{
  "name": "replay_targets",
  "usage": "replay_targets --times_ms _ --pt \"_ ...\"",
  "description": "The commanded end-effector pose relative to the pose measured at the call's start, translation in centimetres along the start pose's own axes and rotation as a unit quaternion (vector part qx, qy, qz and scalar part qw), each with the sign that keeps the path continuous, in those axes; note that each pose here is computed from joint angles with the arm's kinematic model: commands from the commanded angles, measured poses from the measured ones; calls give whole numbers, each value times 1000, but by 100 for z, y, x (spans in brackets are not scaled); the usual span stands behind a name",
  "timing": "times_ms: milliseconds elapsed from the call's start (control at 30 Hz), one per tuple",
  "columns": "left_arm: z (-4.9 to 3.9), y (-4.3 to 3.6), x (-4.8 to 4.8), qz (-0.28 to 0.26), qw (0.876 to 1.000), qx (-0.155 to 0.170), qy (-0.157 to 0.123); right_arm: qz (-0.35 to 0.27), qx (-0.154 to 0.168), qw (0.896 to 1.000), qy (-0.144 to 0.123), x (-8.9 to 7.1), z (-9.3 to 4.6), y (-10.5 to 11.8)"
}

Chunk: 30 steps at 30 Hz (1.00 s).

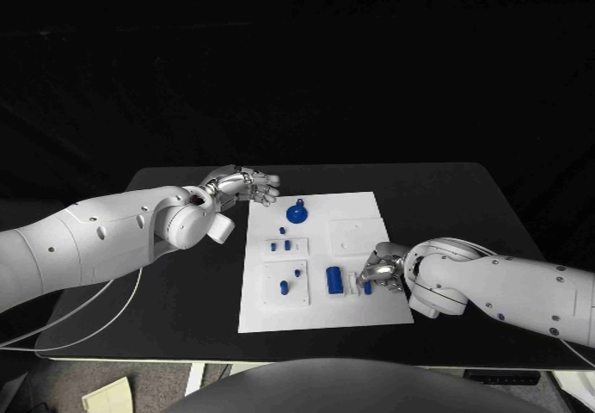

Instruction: Assemble the parts on the task board

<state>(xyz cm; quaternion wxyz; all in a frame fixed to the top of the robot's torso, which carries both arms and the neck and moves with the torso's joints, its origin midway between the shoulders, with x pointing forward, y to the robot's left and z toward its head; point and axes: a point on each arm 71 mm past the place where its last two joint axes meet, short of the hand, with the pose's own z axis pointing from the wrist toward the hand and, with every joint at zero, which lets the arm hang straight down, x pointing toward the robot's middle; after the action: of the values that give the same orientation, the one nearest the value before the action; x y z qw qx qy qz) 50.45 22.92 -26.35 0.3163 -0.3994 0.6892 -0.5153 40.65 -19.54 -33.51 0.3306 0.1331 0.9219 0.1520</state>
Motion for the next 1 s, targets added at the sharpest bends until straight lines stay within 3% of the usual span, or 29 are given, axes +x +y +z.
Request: replay_targets --times_ms 33,700,1000 --pt "3 -13 24 0 1000 2 10 -13 -8 1000 23 34 -4 12" --pt "2 -9 26 0 1000 -1 13 -20 -10 1000 16 -10 11 4" --pt "3 -9 28 1 1000 -1 13 -9 -42 998 -36 -106 -35 25"
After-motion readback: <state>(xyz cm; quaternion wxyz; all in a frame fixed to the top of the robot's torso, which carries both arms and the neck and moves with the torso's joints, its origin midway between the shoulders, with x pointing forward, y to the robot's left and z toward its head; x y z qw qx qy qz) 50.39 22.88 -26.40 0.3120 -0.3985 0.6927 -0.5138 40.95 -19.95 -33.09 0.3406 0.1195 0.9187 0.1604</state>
